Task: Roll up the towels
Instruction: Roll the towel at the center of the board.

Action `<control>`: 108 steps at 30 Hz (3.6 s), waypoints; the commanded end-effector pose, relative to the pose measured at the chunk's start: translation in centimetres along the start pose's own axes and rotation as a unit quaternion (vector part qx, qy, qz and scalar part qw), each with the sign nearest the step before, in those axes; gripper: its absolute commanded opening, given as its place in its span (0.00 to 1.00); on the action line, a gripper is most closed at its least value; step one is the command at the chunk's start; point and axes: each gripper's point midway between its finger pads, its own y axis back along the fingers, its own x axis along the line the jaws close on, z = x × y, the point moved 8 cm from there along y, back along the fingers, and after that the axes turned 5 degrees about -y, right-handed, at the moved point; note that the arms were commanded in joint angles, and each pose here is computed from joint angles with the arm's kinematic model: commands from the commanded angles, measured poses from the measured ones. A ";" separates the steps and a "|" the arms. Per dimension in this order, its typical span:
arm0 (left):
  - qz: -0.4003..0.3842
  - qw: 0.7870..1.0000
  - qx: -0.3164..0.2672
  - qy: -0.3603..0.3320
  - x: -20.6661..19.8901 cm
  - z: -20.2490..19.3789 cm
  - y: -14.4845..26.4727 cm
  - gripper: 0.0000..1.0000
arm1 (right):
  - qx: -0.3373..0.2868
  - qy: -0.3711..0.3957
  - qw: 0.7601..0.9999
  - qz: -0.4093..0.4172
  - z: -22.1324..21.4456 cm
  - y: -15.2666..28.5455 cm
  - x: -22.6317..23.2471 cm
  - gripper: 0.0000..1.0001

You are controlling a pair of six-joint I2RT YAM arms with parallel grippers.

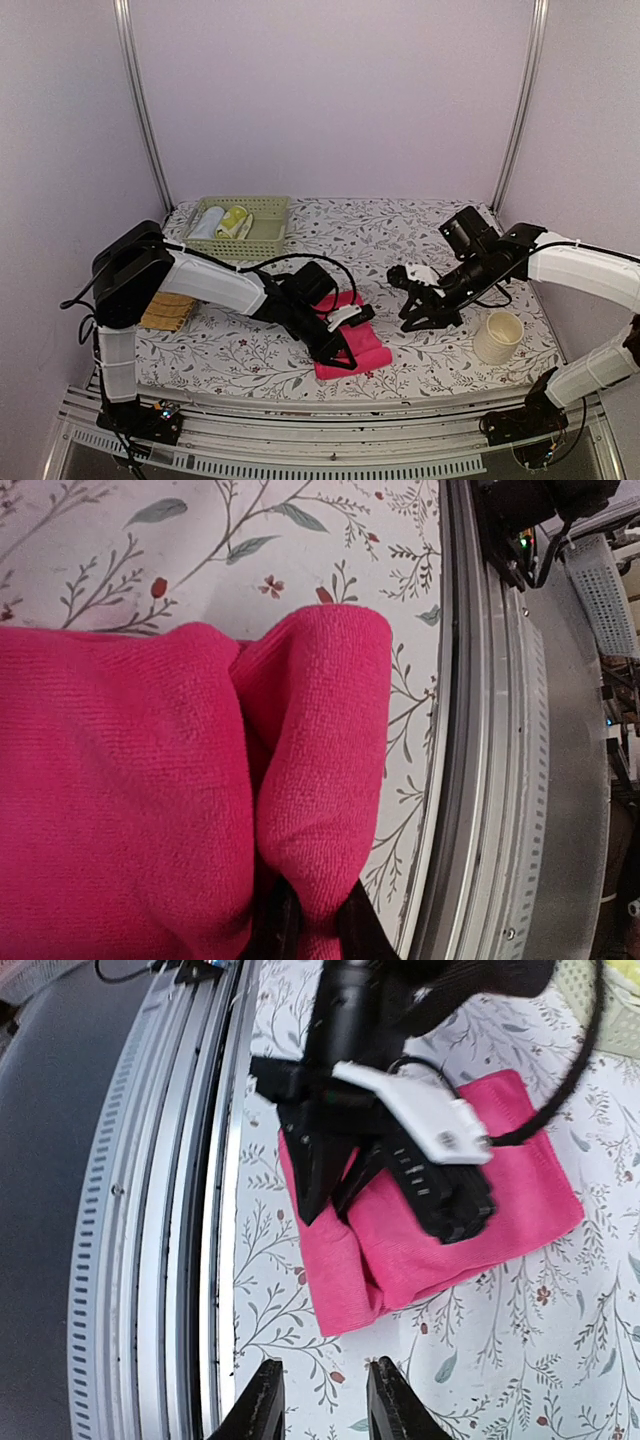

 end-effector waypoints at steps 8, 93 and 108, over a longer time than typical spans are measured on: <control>-0.087 0.983 -0.030 0.156 2.1 -1.4 0.8 0.04 | 0.071 0.147 0.983 -0.087 -0.9 -8.2 2.2 0.37; 0.354 0.877 0.081 -0.315 -5.3 -6.2 -1.3 0.13 | 0.171 -0.165 0.935 0.264 0.1 -14.1 -3.3 0.36; 0.166 0.978 0.058 -0.114 -3.0 -3.6 0.3 0.04 | -0.004 0.002 0.999 -0.041 1.6 -0.6 -1.2 0.44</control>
